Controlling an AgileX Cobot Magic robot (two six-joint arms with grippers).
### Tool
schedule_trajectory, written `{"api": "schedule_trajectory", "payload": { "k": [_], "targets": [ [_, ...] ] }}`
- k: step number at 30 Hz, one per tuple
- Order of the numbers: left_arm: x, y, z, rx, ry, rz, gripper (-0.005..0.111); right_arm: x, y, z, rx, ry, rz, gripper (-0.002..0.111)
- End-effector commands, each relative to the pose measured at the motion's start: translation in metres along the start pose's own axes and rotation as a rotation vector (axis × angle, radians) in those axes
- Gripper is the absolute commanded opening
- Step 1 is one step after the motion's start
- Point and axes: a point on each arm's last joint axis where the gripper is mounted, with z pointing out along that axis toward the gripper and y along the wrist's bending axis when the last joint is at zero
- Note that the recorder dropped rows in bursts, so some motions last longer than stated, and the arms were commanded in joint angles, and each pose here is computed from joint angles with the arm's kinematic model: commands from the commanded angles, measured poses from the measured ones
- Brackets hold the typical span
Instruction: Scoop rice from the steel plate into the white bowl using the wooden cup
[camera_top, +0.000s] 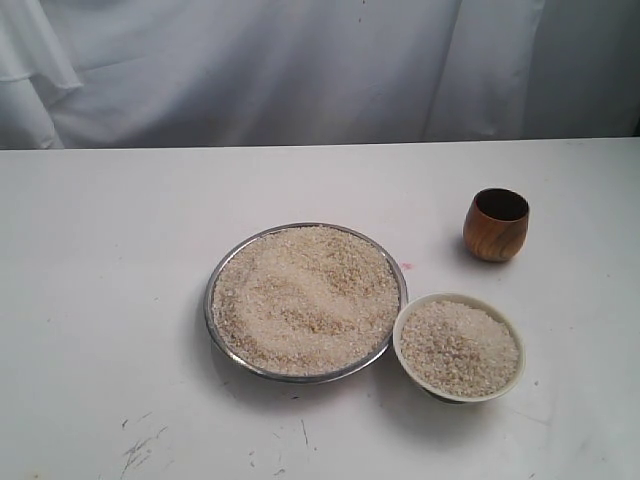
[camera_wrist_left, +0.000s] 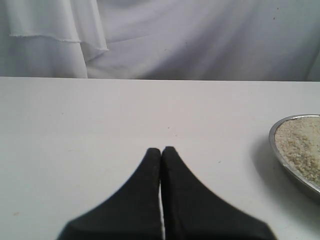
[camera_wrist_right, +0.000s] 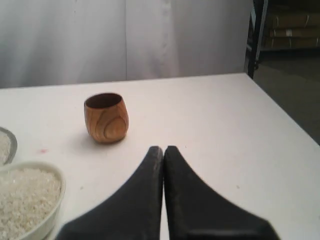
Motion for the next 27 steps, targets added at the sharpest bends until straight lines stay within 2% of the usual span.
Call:
{"api": "schedule_trajectory", "payload": {
  "k": [1, 27],
  "targets": [
    [0.0007, -0.0001, 0.0000, 0.002, -0.007, -0.004, 0.000, 0.0052, -0.0009, -0.0002, 0.007, 0.045, -0.035, 0.000],
    [0.0007, -0.0001, 0.0000, 0.002, -0.007, -0.004, 0.000, 0.0064, -0.0009, -0.0003, 0.007, 0.058, -0.034, 0.000]
  ]
}}
